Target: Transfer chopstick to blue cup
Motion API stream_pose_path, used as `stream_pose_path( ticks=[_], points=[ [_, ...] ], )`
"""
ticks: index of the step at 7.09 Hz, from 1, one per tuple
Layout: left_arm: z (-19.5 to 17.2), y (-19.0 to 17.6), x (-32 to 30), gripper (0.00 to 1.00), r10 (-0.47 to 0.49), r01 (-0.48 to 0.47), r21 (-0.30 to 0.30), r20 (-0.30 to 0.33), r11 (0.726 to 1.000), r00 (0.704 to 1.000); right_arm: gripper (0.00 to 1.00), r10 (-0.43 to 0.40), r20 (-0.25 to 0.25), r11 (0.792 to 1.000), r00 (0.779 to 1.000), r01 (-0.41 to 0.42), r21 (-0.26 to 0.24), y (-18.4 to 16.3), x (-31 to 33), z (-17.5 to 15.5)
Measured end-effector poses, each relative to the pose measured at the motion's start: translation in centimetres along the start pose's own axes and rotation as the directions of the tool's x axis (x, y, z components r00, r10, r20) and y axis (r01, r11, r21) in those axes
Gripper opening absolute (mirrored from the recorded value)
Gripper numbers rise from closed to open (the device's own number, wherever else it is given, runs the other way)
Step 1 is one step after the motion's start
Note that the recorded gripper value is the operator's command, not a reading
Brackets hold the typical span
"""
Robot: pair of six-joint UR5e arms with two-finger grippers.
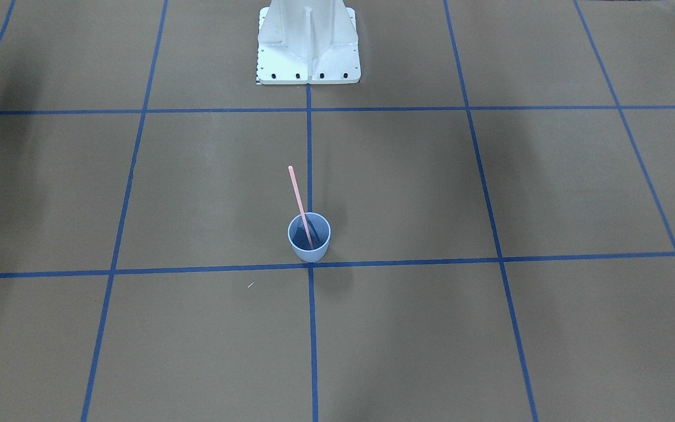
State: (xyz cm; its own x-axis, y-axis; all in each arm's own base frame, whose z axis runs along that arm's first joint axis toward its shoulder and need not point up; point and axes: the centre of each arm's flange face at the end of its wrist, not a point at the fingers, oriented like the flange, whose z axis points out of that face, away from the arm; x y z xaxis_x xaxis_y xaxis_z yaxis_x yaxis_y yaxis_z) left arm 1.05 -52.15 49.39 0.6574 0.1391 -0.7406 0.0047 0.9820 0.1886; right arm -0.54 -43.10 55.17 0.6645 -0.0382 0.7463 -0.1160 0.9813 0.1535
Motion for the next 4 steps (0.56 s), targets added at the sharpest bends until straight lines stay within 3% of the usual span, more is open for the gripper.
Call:
stream_pose_path(
  ticks=[4],
  points=[
    [0.27,0.77,-0.84,0.99,-0.036,0.036,-0.009,0.0,0.999,0.999,1.0,0.004,0.028,1.0,1.0,-0.005,0.016,-0.13,0.94,-1.38]
  ],
)
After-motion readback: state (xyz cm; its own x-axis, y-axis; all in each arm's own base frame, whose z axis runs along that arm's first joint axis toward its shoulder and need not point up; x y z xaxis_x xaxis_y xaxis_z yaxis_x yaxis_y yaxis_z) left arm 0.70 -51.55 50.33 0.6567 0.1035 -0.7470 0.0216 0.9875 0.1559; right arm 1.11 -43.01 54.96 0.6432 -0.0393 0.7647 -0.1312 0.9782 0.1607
